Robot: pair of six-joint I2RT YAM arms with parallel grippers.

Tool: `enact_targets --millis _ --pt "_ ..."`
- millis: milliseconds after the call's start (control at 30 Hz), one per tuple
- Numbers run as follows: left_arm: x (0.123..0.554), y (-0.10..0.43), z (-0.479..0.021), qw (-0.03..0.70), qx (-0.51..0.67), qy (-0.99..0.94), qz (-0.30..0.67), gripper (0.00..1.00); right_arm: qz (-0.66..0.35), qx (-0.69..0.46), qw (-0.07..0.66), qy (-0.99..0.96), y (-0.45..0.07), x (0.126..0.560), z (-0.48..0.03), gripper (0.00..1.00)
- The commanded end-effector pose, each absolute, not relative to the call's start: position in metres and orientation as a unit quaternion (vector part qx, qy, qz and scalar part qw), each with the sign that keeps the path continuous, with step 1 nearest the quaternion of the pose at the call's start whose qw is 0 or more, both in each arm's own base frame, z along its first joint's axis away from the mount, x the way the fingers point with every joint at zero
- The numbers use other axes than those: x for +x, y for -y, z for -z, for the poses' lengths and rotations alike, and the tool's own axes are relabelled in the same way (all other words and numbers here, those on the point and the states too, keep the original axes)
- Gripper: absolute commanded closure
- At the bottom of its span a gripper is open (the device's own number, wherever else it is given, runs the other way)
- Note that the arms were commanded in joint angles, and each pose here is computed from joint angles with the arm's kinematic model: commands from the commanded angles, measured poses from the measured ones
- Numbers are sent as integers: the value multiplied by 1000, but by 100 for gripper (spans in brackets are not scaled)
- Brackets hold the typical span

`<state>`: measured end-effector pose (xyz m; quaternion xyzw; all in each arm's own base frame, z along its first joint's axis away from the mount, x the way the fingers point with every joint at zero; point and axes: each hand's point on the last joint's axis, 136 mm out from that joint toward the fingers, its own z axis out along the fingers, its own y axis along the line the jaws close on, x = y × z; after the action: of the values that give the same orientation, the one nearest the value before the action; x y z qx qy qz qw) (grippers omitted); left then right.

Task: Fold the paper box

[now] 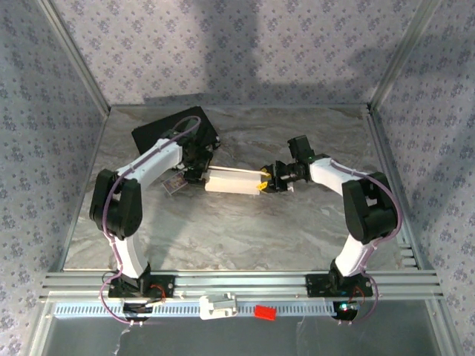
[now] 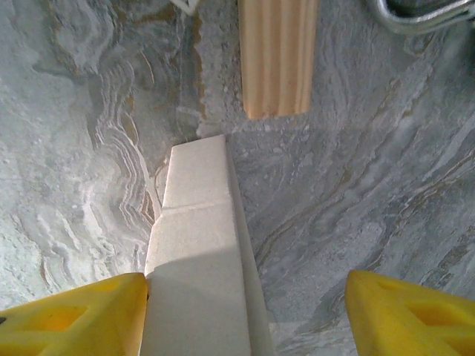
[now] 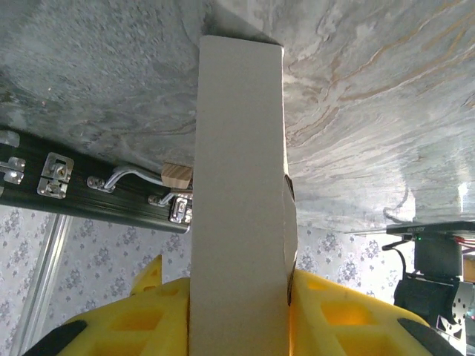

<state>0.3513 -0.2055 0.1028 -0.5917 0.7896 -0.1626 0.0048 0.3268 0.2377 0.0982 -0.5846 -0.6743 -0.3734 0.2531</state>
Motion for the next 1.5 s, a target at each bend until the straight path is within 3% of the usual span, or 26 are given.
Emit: enact_targets --millis 0,200,267,367,433,533,700,867,967,1133,1467 --pt "342 224 -106 -16 -584 -794 166 32 347 -595 267 674 -228 312 -92 65" --pt "328 229 -107 -32 -605 -778 167 42 348 -592 268 675 -223 316 -92 64" --pt "321 225 -107 -38 -616 -772 151 48 350 -586 262 682 -219 318 -93 58" --pt "316 220 -105 -40 -630 -763 137 56 352 -554 218 722 -203 326 -104 40" --pt "313 217 -104 -44 -643 -754 128 59 359 -492 164 776 -192 340 -126 32" --pt "306 211 -107 -54 -657 -744 106 64 327 -365 86 867 -170 340 -153 28" --pt "290 198 -118 -70 -679 -728 65 71 246 -132 -131 951 -137 338 -190 33" --pt "286 191 -124 -69 -695 -714 48 72 254 137 -296 910 -173 315 -230 37" --pt "286 190 -119 -77 -700 -709 40 70 249 254 -311 881 -197 294 -219 46" --pt "288 189 -112 -93 -696 -711 26 69 206 357 -249 876 -216 293 -197 46" --pt "294 185 -109 -93 -691 -716 24 70 128 387 -219 887 -226 326 -174 46"
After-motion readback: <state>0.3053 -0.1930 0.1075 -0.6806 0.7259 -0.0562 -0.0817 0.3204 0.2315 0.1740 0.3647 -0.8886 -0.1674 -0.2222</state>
